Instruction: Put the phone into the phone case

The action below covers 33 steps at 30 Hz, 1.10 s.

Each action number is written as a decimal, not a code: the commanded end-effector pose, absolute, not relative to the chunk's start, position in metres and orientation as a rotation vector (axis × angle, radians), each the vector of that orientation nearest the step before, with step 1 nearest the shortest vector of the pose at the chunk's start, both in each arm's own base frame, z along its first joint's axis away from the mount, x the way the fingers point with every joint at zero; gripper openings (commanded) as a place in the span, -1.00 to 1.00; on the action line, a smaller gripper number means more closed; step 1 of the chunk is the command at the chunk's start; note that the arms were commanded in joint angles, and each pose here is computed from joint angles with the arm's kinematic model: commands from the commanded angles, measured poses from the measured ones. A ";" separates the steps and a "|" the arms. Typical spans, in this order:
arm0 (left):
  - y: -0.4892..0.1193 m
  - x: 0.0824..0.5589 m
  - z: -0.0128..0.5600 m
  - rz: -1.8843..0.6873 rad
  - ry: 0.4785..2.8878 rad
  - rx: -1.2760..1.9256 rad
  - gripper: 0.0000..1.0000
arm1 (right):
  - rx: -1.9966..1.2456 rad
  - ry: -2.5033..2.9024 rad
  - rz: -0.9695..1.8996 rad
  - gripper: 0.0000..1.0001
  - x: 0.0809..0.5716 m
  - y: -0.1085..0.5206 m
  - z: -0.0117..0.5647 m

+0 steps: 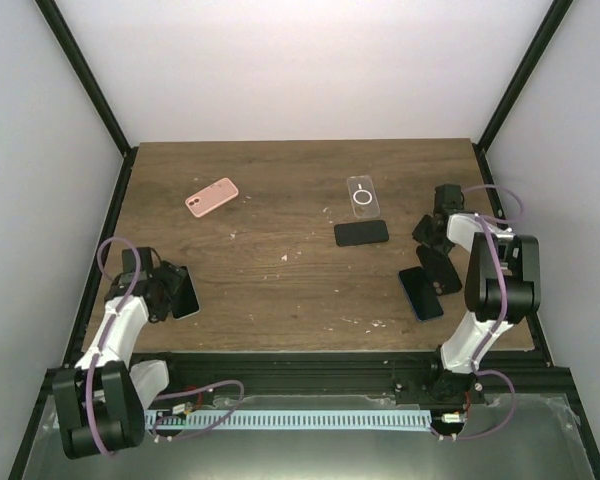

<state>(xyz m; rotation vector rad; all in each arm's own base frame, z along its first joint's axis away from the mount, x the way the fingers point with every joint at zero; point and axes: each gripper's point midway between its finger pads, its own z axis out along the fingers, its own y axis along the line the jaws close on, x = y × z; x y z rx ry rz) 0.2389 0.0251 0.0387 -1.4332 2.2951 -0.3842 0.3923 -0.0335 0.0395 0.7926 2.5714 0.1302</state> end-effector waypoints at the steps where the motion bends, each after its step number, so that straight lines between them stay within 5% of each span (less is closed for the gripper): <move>1: 0.020 0.241 0.066 -0.440 2.267 -1.357 0.88 | 0.927 2.554 0.152 -0.23 0.401 -0.037 0.031; 5: 0.024 0.244 0.098 -0.439 2.201 -1.268 1.00 | 0.970 2.557 0.156 -0.27 0.400 -0.037 0.023; 18: -0.029 0.257 0.189 -0.710 2.184 -0.667 0.94 | 0.948 2.569 0.157 -0.97 0.396 -0.036 0.024; 25: -0.048 0.257 0.194 -0.747 2.220 -0.536 0.92 | 0.803 2.569 0.234 -0.99 0.398 -0.020 0.050; 33: -0.053 0.257 0.192 -0.763 2.235 -0.517 0.93 | 0.222 2.573 0.425 -0.99 0.386 0.080 0.099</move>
